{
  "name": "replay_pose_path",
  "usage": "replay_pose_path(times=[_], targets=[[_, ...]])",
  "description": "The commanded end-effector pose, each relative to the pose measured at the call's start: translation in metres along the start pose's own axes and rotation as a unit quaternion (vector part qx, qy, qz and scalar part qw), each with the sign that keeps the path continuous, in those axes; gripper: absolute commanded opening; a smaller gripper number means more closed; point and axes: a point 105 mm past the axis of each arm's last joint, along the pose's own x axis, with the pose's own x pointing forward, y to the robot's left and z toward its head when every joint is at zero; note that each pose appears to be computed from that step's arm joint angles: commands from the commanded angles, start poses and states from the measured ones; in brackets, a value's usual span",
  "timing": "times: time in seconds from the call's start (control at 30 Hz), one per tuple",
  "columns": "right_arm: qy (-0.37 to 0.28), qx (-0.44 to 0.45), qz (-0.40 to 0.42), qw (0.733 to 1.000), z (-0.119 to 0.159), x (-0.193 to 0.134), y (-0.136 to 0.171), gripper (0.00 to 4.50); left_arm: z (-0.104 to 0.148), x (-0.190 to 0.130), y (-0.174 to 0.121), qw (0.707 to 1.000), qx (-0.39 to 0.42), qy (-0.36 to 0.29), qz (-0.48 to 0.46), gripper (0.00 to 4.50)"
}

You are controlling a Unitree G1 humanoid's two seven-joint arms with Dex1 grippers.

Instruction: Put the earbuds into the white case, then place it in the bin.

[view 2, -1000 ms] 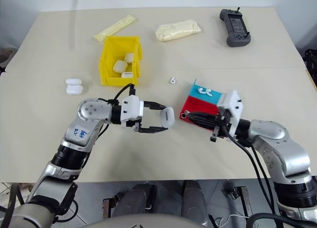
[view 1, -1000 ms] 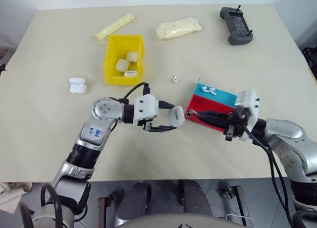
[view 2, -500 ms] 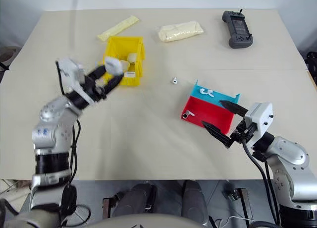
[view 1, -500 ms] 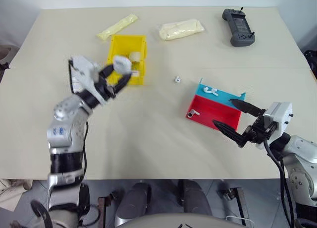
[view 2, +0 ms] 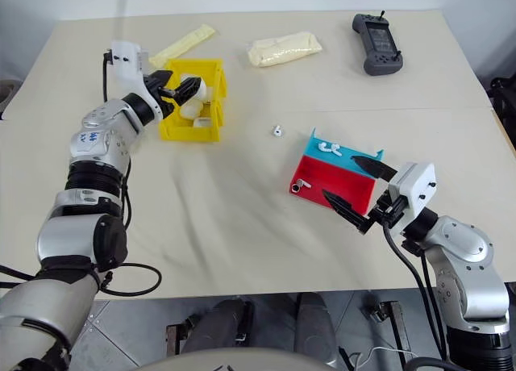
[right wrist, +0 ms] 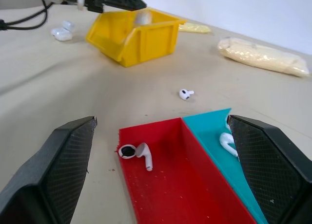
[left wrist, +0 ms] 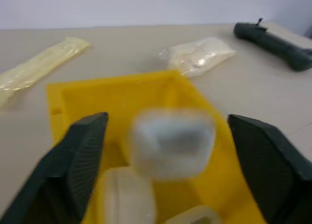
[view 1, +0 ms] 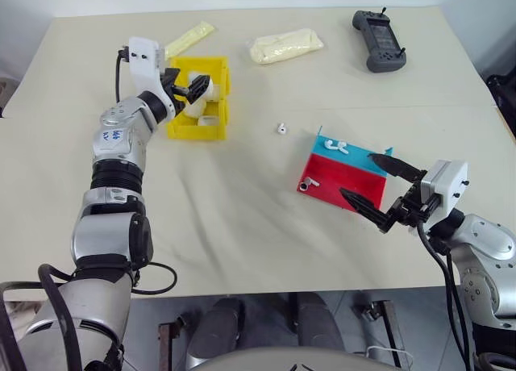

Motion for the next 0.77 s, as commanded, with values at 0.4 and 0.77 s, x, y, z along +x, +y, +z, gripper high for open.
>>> replay_pose_path(times=[0.4, 0.77], targets=[[0.018, -0.025, 0.026, 0.999, 0.013, -0.01, -0.011, 4.5, -0.011, -0.092, -0.023, 0.954, 0.219, 0.035, -0.204, 4.48], [0.03, -0.013, 0.025, 0.999, -0.006, -0.014, -0.034, 4.5, -0.075, -0.168, -0.05, 0.949, 0.192, 0.074, -0.238, 4.48]])
